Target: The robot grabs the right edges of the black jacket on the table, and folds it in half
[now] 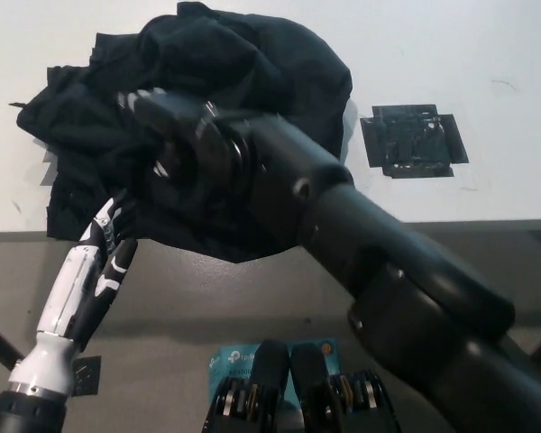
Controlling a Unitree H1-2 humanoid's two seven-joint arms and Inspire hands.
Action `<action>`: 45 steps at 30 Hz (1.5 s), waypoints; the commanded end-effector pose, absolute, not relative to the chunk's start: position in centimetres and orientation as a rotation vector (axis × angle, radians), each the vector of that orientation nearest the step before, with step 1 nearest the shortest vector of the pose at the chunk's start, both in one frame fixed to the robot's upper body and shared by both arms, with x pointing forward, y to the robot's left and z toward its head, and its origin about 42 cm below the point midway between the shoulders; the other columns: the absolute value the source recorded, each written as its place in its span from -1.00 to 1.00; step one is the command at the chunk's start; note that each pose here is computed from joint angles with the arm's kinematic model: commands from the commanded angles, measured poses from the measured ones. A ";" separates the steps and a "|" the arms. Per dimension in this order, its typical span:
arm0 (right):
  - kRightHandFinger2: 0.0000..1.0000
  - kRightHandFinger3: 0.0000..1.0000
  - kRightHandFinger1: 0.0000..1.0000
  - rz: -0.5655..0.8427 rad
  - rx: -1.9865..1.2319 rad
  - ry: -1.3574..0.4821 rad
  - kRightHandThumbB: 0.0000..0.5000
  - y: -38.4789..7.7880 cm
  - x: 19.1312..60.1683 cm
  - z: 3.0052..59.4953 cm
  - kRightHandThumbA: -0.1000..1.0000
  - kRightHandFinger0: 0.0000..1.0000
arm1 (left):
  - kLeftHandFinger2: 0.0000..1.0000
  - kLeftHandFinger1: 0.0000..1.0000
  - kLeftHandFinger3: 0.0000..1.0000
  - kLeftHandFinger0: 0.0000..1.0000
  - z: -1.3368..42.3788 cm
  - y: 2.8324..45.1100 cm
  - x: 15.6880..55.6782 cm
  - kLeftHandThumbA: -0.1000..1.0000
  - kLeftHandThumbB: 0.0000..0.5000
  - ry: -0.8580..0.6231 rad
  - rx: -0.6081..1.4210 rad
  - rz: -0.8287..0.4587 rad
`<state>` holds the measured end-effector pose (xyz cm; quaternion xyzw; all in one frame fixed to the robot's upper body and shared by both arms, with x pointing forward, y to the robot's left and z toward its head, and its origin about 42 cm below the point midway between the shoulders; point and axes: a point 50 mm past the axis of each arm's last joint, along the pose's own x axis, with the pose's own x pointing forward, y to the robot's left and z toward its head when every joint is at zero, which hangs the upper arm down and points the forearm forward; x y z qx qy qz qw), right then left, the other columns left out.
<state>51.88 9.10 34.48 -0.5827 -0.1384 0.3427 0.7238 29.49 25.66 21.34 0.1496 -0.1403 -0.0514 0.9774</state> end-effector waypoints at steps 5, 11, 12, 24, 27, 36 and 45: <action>1.00 1.00 1.00 0.844 -1.320 -0.389 1.00 14.0 48.7 43.9 1.00 1.00 | 1.00 1.00 1.00 1.00 22.4 25.3 29.6 0.62 -0.86 -0.301 0.286 -0.144; 1.00 1.00 1.00 0.910 -1.223 -0.494 1.00 14.4 46.0 50.6 1.00 1.00 | 1.00 1.00 1.00 1.00 22.2 24.9 29.6 0.51 -0.90 -0.269 0.267 -0.172; 1.00 1.00 1.00 0.917 -1.214 -0.519 0.99 14.2 45.6 51.5 1.00 1.00 | 1.00 1.00 1.00 1.00 22.2 24.8 29.7 0.51 -0.85 -0.266 0.267 -0.176; 1.00 1.00 1.00 0.762 -1.042 -0.975 0.71 -1.0 38.5 65.5 1.00 1.00 | 1.00 1.00 1.00 1.00 23.4 24.9 31.3 0.70 -0.90 -0.324 0.293 -0.139; 1.00 1.00 1.00 0.701 -1.004 -0.971 0.72 -7.7 36.9 64.3 1.00 1.00 | 1.00 1.00 1.00 1.00 23.1 25.0 31.3 0.86 -0.93 -0.352 0.298 -0.133; 1.00 1.00 1.00 0.439 -0.768 -0.984 0.63 -23.9 32.8 56.3 1.00 1.00 | 1.00 1.00 1.00 1.00 22.0 27.3 30.9 1.00 -0.96 -0.325 0.248 -0.075; 1.00 1.00 1.00 0.324 -0.353 -0.792 0.57 -29.6 28.3 41.3 1.00 1.00 | 1.00 1.00 1.00 1.00 19.1 28.4 28.8 1.00 -0.81 -0.219 0.209 -0.034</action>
